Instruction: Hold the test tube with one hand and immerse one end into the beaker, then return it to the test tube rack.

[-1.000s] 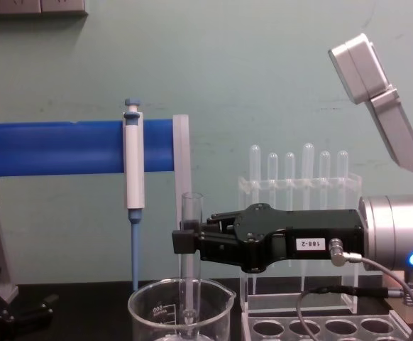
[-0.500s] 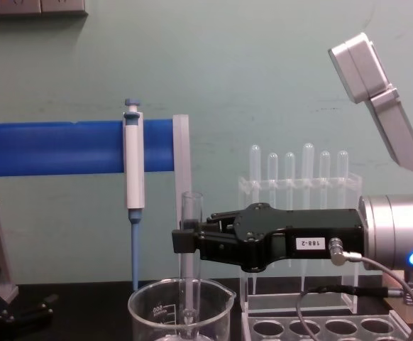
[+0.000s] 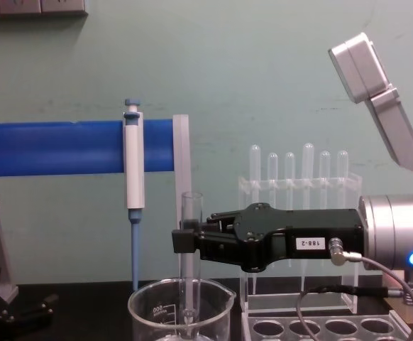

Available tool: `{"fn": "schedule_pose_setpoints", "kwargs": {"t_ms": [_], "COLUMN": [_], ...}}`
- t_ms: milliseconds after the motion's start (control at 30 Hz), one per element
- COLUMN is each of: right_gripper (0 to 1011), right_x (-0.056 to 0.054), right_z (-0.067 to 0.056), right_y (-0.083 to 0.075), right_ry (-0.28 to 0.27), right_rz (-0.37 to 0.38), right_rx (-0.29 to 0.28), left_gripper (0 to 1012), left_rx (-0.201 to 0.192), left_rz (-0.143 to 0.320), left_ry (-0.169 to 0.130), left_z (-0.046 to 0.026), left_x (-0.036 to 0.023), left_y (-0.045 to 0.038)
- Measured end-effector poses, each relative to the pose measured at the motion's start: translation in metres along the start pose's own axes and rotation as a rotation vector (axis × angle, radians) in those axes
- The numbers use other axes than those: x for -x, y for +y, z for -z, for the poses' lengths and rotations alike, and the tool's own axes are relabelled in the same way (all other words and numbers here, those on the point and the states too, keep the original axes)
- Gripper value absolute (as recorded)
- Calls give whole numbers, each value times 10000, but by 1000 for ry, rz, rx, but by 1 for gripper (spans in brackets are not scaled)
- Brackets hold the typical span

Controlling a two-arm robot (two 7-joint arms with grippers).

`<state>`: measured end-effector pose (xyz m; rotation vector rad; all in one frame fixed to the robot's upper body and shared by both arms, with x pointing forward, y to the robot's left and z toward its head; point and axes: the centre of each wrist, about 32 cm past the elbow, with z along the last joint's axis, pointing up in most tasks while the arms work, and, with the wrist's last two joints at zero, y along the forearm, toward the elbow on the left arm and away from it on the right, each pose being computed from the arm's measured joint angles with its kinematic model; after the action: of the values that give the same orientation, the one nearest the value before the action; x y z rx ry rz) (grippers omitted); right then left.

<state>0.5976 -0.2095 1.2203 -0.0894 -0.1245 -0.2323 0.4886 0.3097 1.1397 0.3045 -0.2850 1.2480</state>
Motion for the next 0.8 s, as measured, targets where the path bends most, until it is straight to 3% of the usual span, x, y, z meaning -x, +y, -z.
{"fn": "schedule_pose_setpoints", "kwargs": {"t_ms": [800], "right_gripper": [224], "right_x": [0], "right_z": [0], "right_y": [0], "right_ry": [0], "right_rz": [0], "right_rx": [0], "left_gripper": [1000], "left_rx": [0], "left_rz": [0], "left_ry": [0], "left_z": [0], "left_x": [0], "left_y": [0]}}
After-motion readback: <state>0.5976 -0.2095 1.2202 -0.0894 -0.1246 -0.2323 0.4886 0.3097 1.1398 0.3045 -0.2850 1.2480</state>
